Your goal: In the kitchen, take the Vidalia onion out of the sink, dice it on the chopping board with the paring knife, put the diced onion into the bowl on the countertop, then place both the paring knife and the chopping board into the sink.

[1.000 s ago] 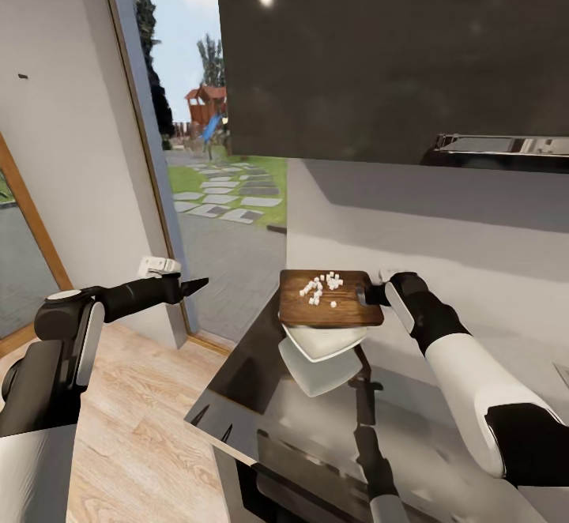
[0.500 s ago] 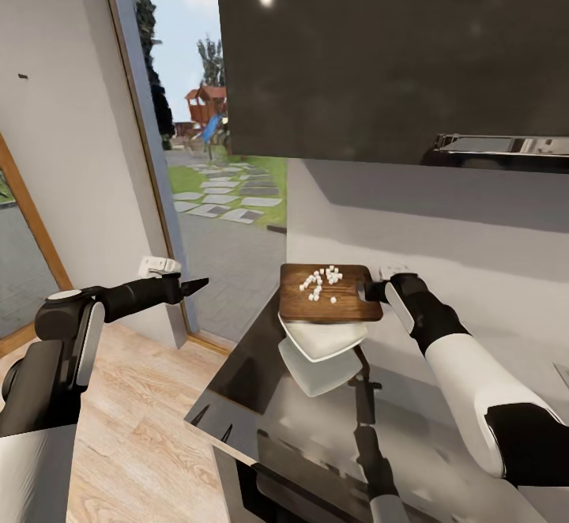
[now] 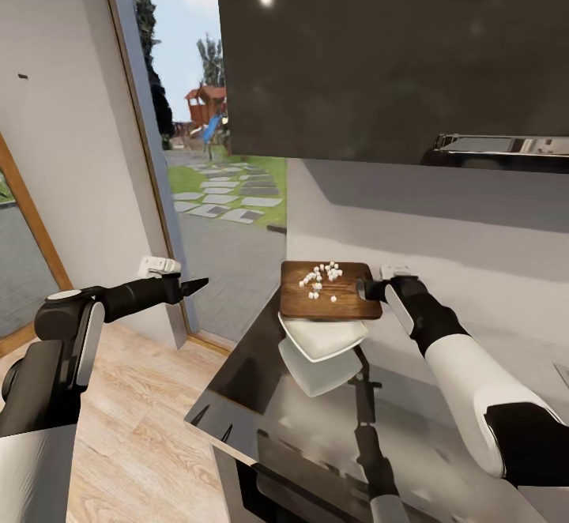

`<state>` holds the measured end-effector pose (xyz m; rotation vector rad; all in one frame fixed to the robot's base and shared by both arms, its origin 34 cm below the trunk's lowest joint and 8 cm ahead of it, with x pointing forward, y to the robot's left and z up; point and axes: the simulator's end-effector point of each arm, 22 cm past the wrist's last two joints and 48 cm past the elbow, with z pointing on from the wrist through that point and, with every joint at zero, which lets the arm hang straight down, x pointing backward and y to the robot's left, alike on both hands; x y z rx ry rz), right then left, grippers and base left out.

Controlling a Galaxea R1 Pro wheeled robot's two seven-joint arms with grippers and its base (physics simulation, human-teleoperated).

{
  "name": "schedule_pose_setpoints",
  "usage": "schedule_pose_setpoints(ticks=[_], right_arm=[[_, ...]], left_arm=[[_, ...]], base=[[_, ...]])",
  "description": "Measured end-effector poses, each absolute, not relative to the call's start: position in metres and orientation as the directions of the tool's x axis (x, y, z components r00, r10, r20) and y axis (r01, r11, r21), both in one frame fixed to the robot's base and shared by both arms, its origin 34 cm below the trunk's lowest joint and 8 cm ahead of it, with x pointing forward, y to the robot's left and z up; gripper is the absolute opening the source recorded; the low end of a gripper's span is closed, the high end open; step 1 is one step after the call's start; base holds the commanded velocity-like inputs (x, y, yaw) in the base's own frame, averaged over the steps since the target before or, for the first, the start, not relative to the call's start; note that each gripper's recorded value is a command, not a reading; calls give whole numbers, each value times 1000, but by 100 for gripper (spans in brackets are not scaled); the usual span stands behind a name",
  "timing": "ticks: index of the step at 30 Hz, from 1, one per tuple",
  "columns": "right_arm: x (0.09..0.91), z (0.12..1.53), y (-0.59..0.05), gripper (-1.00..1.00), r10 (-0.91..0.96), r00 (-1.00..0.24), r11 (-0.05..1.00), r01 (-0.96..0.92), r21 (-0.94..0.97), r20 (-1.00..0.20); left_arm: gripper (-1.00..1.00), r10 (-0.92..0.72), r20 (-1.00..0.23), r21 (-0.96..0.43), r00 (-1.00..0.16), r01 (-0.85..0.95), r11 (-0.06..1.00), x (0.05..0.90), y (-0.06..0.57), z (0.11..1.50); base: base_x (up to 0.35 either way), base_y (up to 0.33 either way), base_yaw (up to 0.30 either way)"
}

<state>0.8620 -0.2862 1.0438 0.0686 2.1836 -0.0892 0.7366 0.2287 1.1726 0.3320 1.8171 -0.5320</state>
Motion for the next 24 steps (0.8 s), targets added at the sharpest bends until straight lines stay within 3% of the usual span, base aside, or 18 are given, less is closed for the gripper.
schedule_pose_setpoints(ticks=[24], right_arm=[[868,1048,-288,-100,21,-534,995,89,-32,-845]], left_arm=[[100,-41,-952,-190,-304,479,857,737,229,1173]], base=[[0,0,0]])
